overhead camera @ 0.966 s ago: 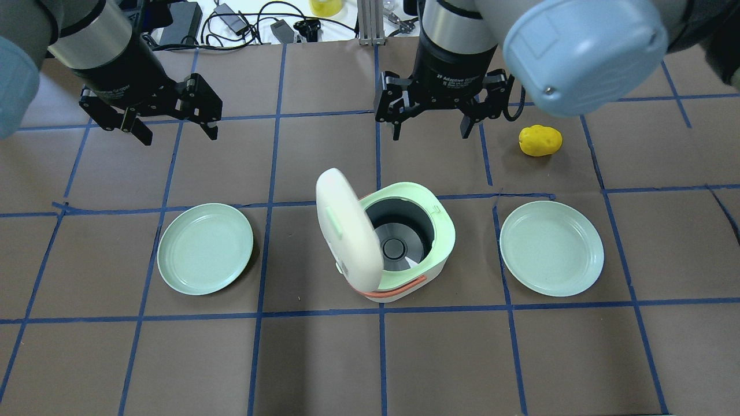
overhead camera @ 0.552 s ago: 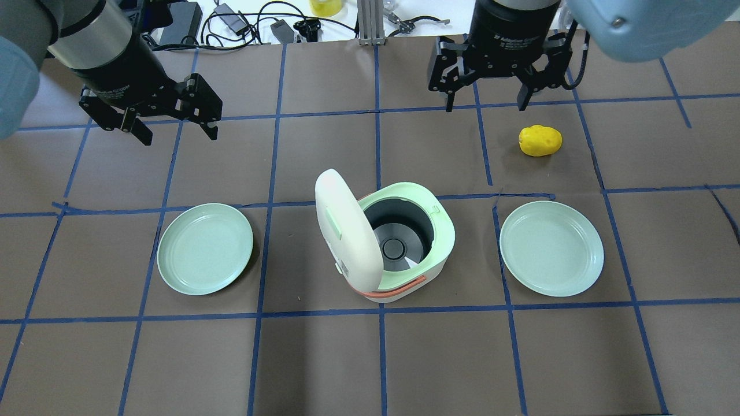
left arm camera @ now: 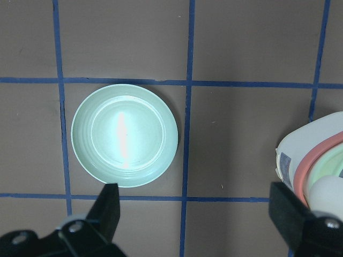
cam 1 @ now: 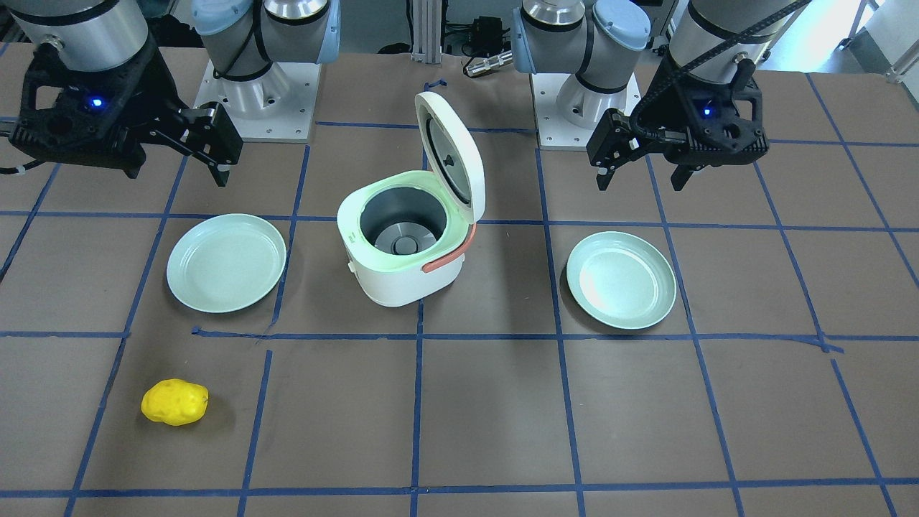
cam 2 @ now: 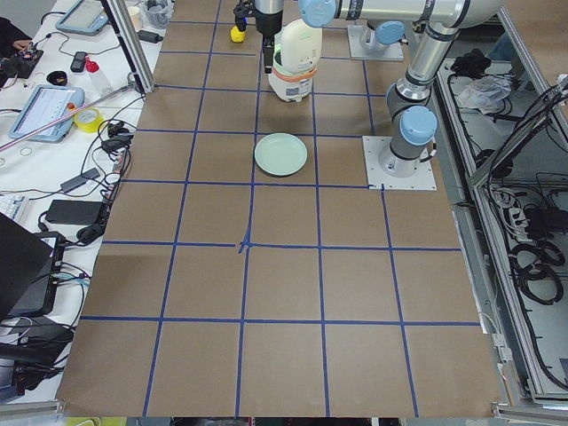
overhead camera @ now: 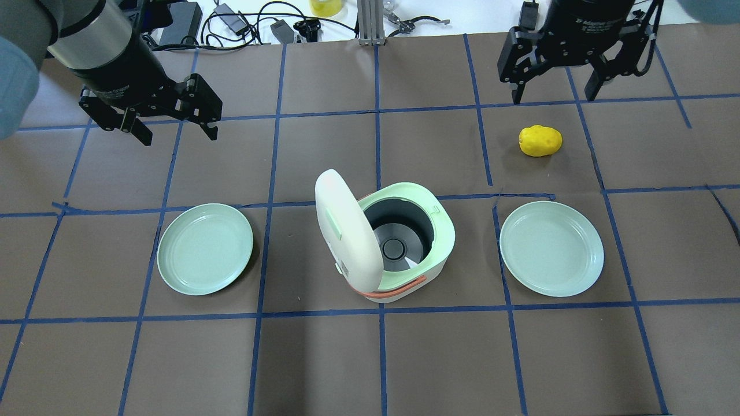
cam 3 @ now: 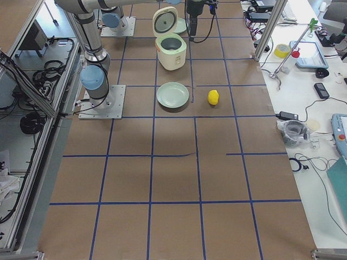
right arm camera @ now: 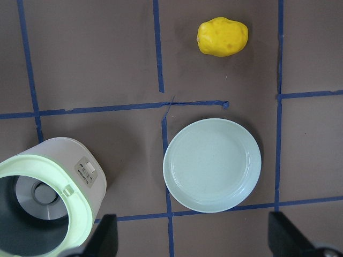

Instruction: Press rice cooker button

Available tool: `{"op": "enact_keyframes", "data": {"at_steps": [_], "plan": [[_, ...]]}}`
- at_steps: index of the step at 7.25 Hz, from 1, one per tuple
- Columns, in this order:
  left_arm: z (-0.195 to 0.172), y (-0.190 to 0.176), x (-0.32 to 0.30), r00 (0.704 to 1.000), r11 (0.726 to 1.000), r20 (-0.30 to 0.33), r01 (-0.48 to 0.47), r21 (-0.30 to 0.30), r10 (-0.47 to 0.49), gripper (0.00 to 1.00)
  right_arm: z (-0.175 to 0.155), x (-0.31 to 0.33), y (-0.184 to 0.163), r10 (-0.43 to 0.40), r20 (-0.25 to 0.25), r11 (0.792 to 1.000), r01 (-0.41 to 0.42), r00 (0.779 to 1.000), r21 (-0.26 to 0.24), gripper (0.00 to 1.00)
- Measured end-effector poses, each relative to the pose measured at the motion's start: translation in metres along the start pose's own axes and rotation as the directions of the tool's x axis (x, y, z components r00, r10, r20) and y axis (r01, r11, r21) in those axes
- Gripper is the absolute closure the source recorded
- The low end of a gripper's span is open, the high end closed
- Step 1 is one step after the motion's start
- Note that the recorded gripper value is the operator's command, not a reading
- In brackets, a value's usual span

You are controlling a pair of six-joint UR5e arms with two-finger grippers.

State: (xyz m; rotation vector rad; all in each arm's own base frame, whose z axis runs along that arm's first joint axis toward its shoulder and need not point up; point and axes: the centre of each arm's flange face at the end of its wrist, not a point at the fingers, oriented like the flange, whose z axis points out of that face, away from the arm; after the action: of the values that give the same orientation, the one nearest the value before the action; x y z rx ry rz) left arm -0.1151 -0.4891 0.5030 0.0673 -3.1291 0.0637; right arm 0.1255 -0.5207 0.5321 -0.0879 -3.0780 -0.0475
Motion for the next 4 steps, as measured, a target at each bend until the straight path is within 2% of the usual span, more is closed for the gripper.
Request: {"op": "enact_keyframes", "data": {"at_steps": [4], "plan": [[0.0, 0.0, 0.0, 1.0, 1.0, 0.0, 0.0, 0.0, 0.0, 0.0, -0.0082, 0.0031, 0.0062, 0.002, 0.014, 1.0, -0.003, 1.0, 0.014, 0.0]]}}
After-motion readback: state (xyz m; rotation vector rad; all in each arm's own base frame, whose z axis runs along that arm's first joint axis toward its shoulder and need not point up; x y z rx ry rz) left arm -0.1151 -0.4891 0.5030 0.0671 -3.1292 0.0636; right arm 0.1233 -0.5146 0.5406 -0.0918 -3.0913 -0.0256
